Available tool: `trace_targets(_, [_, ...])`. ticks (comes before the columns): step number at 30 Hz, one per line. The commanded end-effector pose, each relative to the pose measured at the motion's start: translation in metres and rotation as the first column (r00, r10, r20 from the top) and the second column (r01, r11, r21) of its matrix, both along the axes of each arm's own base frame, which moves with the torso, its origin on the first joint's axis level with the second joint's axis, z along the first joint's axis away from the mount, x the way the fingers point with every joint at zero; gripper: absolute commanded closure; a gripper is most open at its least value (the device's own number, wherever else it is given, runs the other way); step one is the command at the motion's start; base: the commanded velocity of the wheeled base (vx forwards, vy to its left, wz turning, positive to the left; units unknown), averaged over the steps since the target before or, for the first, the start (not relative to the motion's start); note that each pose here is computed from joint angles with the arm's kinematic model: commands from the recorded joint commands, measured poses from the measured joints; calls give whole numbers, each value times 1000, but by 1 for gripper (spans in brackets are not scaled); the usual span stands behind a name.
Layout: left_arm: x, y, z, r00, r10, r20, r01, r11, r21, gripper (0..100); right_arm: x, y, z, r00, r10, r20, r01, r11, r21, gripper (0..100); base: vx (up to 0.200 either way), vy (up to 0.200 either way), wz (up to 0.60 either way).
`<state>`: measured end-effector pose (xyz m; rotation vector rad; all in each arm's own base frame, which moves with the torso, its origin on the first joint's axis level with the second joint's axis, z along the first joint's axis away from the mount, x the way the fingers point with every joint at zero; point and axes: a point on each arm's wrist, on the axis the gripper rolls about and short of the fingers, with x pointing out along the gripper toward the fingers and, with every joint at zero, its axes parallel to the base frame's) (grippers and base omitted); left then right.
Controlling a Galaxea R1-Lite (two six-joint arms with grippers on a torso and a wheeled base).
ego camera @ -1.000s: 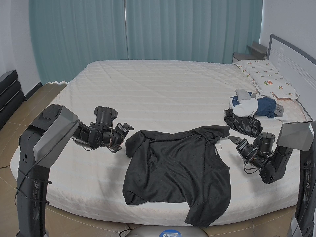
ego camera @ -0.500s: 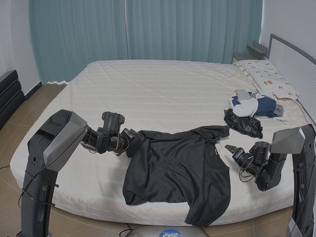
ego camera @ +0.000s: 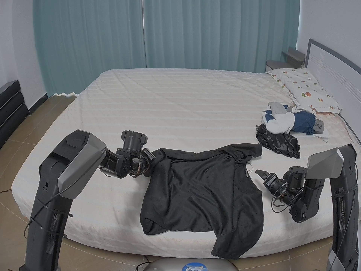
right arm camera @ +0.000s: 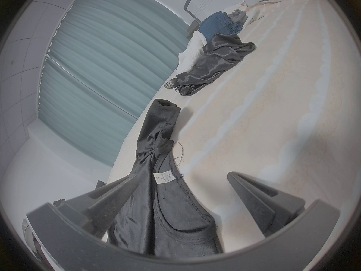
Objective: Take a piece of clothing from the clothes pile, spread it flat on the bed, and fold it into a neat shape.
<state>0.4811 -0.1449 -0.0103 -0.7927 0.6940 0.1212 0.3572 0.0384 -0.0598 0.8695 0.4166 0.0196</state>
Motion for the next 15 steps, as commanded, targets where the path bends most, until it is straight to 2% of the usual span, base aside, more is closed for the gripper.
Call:
trace_targets(1, [13,13,9,992,82,98,-80,996,-31,100,0,0,-2,1000,3,1,-3,1000,2,0,0,0,0])
trace_targets(2, [13,14,9,991,87,104,-84,996,-35,100,0,0,-2,1000,3,1,-3,1000,2,0,0,0,0])
trace_targets(3, [19,20,17,976,132,173,-119,990,-80,100,0,0,-2,1000,1,1,-1,1000,1,0,0,0,0])
trace_targets(5, [23,28,23,956,177,236,-152,981,-120,100,0,0,-2,1000,1,1,-1,1000,3,0,0,0,0])
trace_targets(6, [27,36,27,937,206,283,-172,975,-138,100,0,0,-2,1000,1,1,-1,1000,3,0,0,0,0])
trace_targets(7, [27,36,27,937,206,283,-172,975,-138,100,0,0,-2,1000,1,1,-1,1000,3,0,0,0,0])
trace_targets(9, [32,50,35,899,254,356,-209,965,-161,100,0,1,-2,1000,-1,1,1,1000,2,0,0,0,0])
trace_targets(15, [39,79,51,854,316,414,-261,948,-184,100,1,1,-4,1000,-6,0,6,1000,-2,0,0,0,0])
